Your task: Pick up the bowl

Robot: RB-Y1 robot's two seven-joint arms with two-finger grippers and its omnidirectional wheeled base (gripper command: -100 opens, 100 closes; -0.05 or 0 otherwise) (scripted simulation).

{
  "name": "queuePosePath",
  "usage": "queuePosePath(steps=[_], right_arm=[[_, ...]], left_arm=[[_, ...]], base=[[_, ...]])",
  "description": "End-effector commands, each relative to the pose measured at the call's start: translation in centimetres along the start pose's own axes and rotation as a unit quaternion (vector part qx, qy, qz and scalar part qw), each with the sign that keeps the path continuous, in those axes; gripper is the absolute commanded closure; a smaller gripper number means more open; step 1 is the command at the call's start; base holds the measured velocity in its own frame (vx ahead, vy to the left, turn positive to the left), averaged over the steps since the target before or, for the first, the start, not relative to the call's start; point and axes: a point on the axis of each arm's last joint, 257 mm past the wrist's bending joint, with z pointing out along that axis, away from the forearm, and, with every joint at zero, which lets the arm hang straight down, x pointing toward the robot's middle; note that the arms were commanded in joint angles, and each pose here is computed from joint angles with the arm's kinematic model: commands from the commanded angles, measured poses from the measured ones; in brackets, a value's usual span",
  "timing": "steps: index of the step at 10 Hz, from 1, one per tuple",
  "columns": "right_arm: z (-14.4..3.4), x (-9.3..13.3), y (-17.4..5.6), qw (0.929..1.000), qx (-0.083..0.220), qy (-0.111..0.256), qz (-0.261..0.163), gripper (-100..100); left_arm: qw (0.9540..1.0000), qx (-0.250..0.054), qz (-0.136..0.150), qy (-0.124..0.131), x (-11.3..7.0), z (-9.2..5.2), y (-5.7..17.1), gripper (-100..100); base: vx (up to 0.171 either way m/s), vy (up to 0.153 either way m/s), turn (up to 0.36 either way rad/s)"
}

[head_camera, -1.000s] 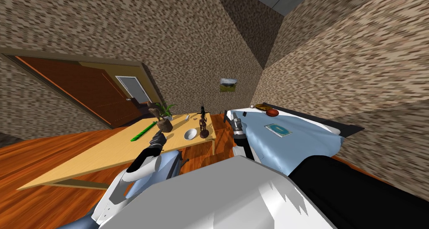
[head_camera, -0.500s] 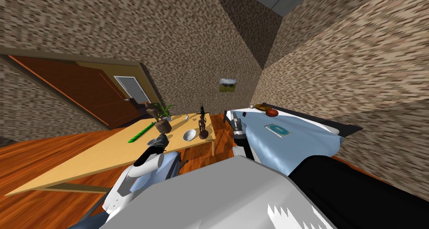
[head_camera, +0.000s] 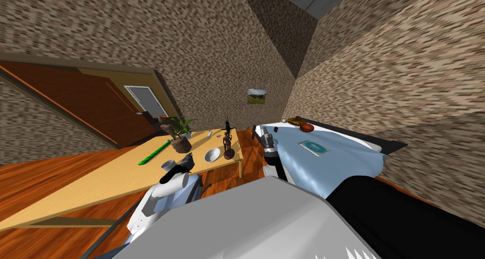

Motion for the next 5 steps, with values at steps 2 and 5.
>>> queuePosePath(steps=[2,5], right_arm=[[0.0,0.0,0.0,1.0000,0.000,0.000,0.000,0],[0.0,0.0,0.0,1.0000,0.000,0.000,0.000,0]], left_arm=[[0.9985,-0.055,0.002,0.005,1.0,0.7,3.5,-100],[0.9948,-0.101,0.006,0.011,1.9,0.9,6.6,-100]], base=[[0.065,-0.026,-0.034],[0.067,-0.025,-0.025]])
